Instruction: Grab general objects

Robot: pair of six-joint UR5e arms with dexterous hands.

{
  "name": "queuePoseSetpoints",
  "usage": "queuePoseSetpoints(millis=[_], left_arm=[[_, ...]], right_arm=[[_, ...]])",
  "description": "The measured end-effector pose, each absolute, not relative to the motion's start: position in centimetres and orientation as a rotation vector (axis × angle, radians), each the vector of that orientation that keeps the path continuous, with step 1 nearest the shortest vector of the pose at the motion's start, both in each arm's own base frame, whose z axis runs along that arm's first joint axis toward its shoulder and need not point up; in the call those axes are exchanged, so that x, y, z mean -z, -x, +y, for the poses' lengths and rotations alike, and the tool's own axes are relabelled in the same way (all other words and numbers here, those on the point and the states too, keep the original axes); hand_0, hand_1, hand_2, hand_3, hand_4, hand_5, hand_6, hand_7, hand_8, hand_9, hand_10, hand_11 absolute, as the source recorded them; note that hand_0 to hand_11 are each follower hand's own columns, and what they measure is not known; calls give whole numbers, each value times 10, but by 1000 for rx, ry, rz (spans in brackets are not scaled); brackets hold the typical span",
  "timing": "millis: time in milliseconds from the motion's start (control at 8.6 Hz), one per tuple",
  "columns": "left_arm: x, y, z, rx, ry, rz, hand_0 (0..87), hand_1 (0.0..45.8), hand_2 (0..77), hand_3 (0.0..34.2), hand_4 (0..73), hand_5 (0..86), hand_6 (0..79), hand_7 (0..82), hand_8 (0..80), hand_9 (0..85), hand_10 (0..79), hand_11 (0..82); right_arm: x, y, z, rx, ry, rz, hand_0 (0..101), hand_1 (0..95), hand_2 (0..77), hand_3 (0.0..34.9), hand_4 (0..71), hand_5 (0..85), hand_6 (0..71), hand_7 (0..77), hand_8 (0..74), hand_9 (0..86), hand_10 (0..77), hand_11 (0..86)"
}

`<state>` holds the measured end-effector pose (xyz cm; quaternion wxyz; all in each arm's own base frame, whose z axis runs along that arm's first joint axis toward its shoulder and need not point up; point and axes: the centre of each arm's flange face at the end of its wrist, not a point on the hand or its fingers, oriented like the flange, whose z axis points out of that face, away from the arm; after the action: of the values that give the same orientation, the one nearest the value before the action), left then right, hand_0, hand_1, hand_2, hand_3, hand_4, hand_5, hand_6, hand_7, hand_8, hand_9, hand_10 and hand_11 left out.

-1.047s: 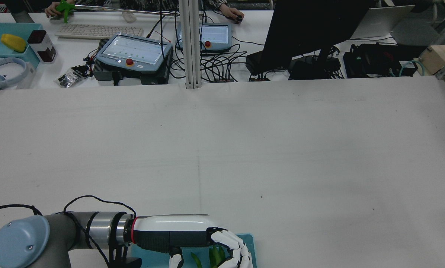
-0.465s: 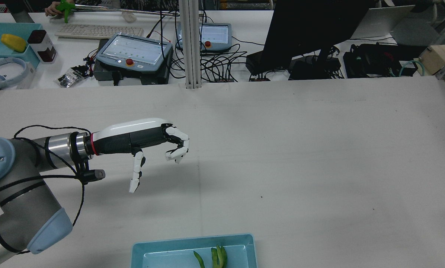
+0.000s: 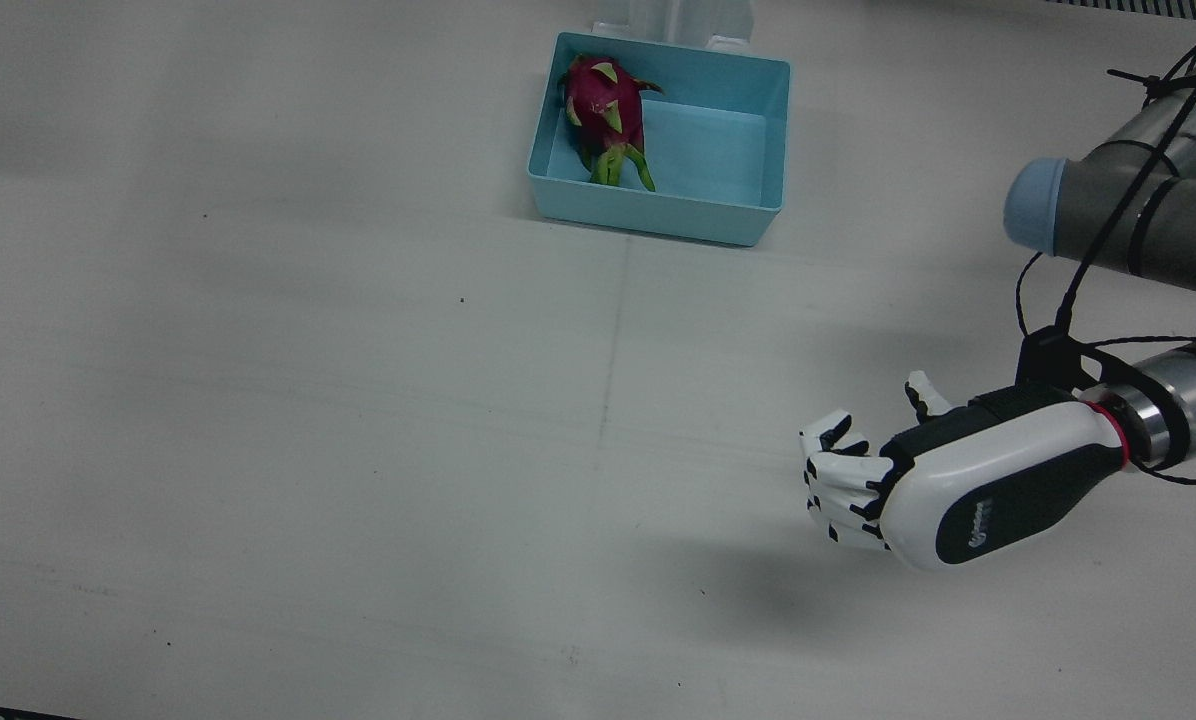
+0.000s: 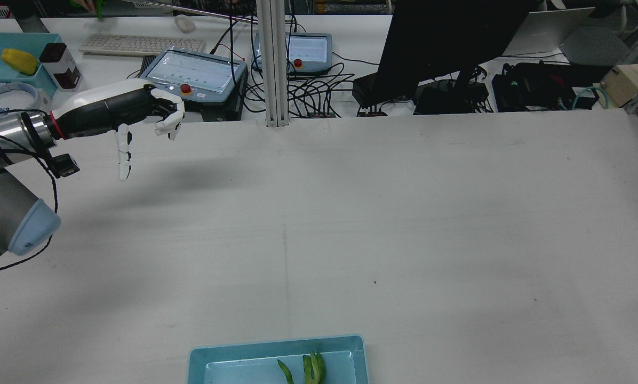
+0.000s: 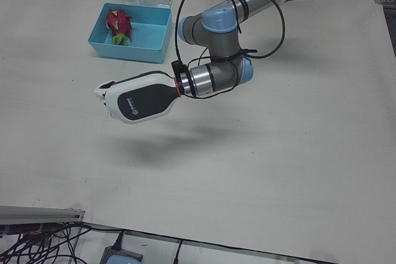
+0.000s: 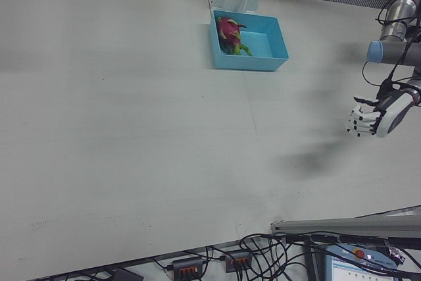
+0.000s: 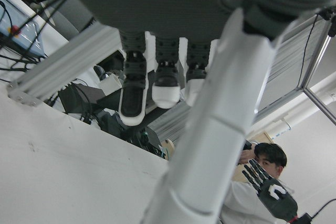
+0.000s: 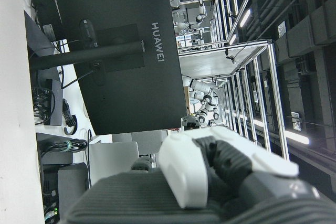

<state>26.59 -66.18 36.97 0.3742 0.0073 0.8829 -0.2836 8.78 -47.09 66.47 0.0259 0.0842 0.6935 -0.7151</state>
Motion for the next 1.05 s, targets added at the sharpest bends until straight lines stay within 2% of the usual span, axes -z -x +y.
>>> queuePoseSetpoints(millis=[116,349,465,698,814,1047], left_arm=[[-404,-240,-684,798,-72,2238,800,0,0,0,278,704,611,704,578,682,371,524],[-466,-200,-706,914,-167,2211,799,0,0,0,278,704,611,704,589,633,371,480],[-510,-183,-704,1001,-222,2217,724,0,0,0,284,704,605,704,540,578,371,453],[-591,-150,-681,1169,-317,2236,570,0,0,0,273,704,545,704,491,540,371,431],[-617,-140,-668,1222,-340,2229,538,0,0,0,273,704,545,704,480,529,371,415],[-659,-119,-642,1328,-377,2221,563,0,0,0,273,704,545,704,475,513,371,398]], right_arm=[[-665,-88,-471,2210,-260,2143,0,949,774,0,0,0,0,0,0,5,0,5],[-665,-88,-471,2211,-261,2143,0,949,774,0,0,0,0,0,0,5,0,5],[-666,-87,-471,2212,-261,2142,0,949,774,0,0,0,0,0,0,5,0,0],[-666,-87,-471,2213,-261,2142,0,949,774,0,0,0,0,0,0,5,0,5],[-666,-87,-471,2213,-261,2141,0,949,774,0,0,0,0,0,0,5,0,5],[-667,-87,-471,2214,-261,2140,0,949,774,0,0,0,0,0,0,5,0,5]])
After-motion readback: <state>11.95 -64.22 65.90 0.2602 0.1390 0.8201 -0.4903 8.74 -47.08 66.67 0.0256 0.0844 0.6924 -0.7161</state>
